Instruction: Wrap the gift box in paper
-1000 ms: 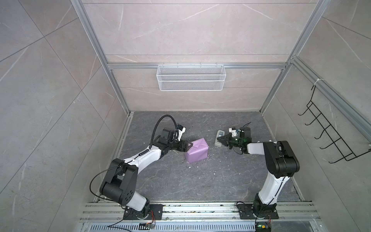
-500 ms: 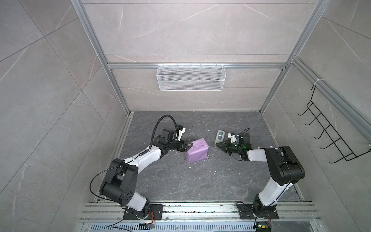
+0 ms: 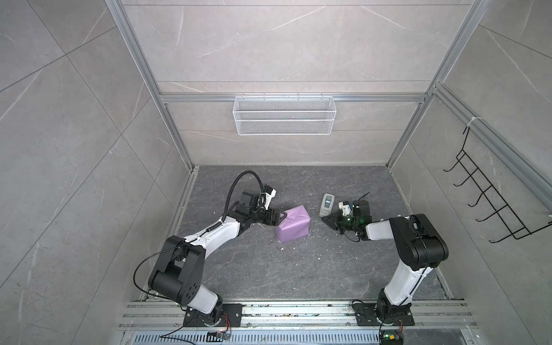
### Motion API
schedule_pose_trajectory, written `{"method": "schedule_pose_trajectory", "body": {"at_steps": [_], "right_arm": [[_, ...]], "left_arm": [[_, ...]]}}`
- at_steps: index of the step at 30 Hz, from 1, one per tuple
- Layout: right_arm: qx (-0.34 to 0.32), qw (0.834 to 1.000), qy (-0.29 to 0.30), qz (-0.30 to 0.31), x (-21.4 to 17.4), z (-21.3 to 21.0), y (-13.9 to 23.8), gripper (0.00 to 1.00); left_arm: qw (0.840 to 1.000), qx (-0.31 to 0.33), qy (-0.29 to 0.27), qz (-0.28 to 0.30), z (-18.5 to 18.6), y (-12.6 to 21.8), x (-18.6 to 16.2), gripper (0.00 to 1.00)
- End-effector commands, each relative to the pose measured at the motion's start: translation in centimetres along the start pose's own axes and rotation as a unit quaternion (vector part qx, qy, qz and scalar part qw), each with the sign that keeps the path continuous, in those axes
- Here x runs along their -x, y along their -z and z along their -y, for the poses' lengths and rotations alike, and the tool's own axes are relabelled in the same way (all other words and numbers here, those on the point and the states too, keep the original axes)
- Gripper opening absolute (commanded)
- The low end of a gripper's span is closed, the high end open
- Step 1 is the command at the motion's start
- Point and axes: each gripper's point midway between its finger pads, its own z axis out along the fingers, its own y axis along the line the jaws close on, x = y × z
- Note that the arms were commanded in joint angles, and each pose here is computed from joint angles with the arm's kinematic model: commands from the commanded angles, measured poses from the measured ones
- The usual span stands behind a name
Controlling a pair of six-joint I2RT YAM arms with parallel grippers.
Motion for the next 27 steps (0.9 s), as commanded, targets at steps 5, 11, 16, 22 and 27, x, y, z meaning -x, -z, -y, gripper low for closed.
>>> {"method": "schedule_pose_trajectory", "body": {"at_steps": [5,11,16,22,27], "right_arm": [[-0.075,0.997,-0.003,0.009,-0.2,4.2,0.2,0.00],[-0.109,0.994,0.011,0.013,0.3,5.2,0.9,0.00],[-0.121,0.992,0.031,0.009,0.6,4.6,1.8,0.00],[-0.064,0.995,0.071,-0.009,-0.1,1.1,2.9,0.00],[0.022,0.991,0.131,-0.017,-2.9,-5.4,5.4,0.00]], "left_arm": [[0.999,0.011,0.006,-0.041,-0.6,0.0,-2.7,0.79],[0.999,0.011,0.006,-0.043,-0.7,0.0,-2.9,0.79],[0.999,0.011,0.006,-0.043,-0.7,0.0,-2.9,0.79],[0.999,0.011,0.007,-0.045,-0.7,-0.1,-3.0,0.79],[0.999,0.013,0.007,-0.046,-0.8,-0.1,-3.1,0.79]]}}
